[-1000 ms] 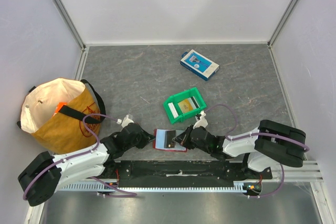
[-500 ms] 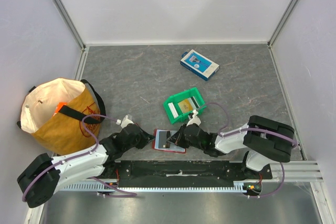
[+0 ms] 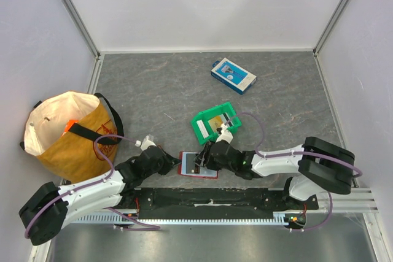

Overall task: Put the credit cards into the card holder
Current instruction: Insert the credit card into the card holder.

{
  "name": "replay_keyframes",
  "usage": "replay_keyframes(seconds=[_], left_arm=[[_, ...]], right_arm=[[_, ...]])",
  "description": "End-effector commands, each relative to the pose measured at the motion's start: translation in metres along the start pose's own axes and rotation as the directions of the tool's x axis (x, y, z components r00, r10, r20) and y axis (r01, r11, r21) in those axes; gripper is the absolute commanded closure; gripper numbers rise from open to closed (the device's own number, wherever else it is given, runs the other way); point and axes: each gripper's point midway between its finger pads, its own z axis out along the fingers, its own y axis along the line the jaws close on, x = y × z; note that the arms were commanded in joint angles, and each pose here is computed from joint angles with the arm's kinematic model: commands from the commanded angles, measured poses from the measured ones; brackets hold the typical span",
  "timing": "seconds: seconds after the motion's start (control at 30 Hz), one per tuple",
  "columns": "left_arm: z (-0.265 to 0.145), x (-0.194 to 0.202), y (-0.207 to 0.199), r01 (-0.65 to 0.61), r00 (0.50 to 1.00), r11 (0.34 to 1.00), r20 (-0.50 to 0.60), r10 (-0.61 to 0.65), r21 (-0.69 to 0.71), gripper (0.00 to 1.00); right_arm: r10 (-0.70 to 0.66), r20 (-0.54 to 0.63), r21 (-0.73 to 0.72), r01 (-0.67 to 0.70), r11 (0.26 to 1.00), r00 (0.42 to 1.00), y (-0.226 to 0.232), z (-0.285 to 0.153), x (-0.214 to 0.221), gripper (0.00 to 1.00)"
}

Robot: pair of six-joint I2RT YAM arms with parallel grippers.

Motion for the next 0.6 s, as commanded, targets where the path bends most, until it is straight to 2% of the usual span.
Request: replay_keyframes(seconds=[0.0, 0.13, 0.3, 0.57], left_arm=[[0.002, -0.001, 0.029, 0.004, 1.000, 0.994, 0.020, -0.002, -0.105, 0.98], [0.002, -0.001, 0.029, 0.006, 1.000, 0.994, 0.019, -0.004, -0.105, 0.98], [0.002, -0.001, 0.027, 0.005, 1.000, 0.995, 0.022, -0.003, -0.102, 0.98], [0.003, -0.002, 0.026, -0.012, 1.000, 0.994, 0.020, 0.014, -0.112, 0.98]], right_arm=[[-0.059, -0.047, 0.043, 0.061, 0.997, 0.997, -0.004, 0.012, 0.009, 0.49], [-0.071, -0.059, -0.031, 0.070, 0.997, 0.996, 0.016, 0.014, 0.012, 0.59], [-0.136, -0.046, -0.052, 0.134, 0.990, 0.990, 0.040, 0.015, 0.009, 0.69], [-0.175, -0.047, -0.064, 0.172, 0.983, 0.983, 0.049, 0.020, 0.010, 0.80]])
